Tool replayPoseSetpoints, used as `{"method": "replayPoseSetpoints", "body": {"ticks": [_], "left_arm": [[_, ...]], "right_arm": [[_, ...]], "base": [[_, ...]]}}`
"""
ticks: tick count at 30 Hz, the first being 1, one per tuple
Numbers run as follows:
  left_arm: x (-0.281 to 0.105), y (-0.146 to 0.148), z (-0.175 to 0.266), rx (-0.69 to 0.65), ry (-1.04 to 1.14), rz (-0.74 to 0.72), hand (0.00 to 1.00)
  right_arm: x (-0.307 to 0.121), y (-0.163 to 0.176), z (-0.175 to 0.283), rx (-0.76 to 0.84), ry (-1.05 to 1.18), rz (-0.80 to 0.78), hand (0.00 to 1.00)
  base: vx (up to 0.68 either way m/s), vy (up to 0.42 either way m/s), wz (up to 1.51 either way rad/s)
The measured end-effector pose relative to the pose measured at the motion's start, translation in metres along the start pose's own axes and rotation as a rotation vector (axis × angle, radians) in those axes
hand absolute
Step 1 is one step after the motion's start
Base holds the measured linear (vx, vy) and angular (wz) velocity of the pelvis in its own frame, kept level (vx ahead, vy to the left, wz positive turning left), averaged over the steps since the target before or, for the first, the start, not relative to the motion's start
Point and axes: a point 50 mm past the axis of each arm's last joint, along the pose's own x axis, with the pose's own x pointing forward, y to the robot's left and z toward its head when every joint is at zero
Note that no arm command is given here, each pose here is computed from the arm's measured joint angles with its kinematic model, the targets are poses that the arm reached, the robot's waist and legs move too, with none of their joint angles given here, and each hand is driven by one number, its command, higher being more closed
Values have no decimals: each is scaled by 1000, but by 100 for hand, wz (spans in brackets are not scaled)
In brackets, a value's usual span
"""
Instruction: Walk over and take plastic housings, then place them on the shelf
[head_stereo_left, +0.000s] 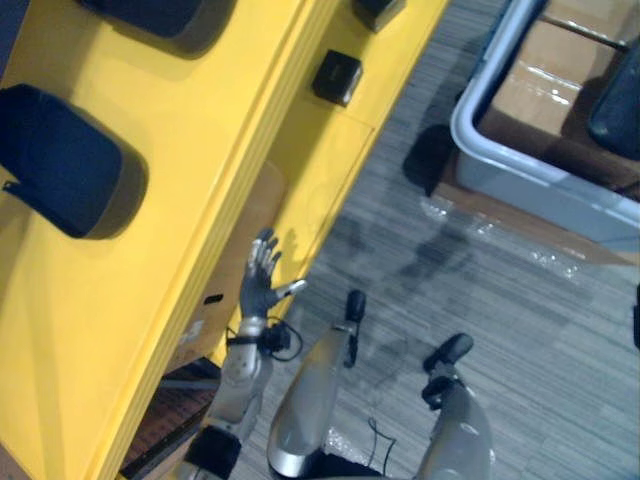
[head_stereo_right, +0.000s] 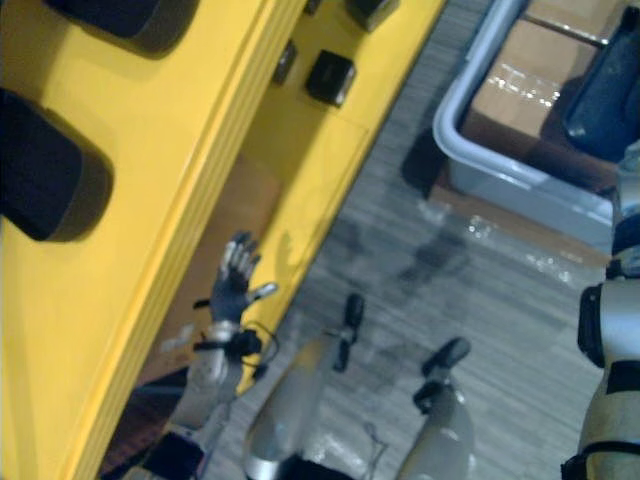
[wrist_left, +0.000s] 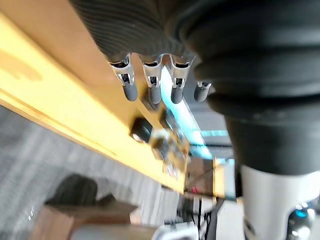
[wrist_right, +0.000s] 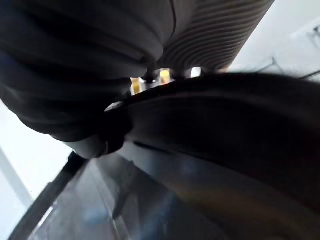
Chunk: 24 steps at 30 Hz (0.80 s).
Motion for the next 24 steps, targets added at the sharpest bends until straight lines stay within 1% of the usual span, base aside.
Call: {"method": "replayPoseSetpoints", "body": {"ticks": [5, 8, 10, 13, 17, 18, 20, 24], "left_arm": [[28, -1, 22, 71, -36, -59, 0], [46, -8, 32, 45, -18, -105, 0], [53, -9, 32, 1, 31, -125, 0], [60, -7, 23, -17, 121, -126, 0], [73, 0, 22, -14, 183, -106, 0], [77, 1, 23, -31, 198, -96, 0], [84, 4, 23, -63, 233, -73, 0], [90, 14, 28, -81, 255, -32, 0]], "right_arm": [[-9, 9, 24, 74, -89, 27, 100], [-19, 17, 39, 141, -132, 51, 100], [-26, 22, 50, 170, -187, 66, 100], [-39, 27, 70, 247, -273, 85, 100], [-57, 32, 85, 317, -385, 116, 100], [-63, 31, 91, 348, -435, 121, 100], [-73, 31, 93, 390, -484, 134, 100], [-99, 36, 91, 453, -567, 195, 100]], "base": [[8, -46, -15], [18, -83, -12], [15, -59, -14], [10, -40, -18], [-10, -39, -17], [-13, -30, -13], [8, -33, -6], [40, -34, -10]]}}
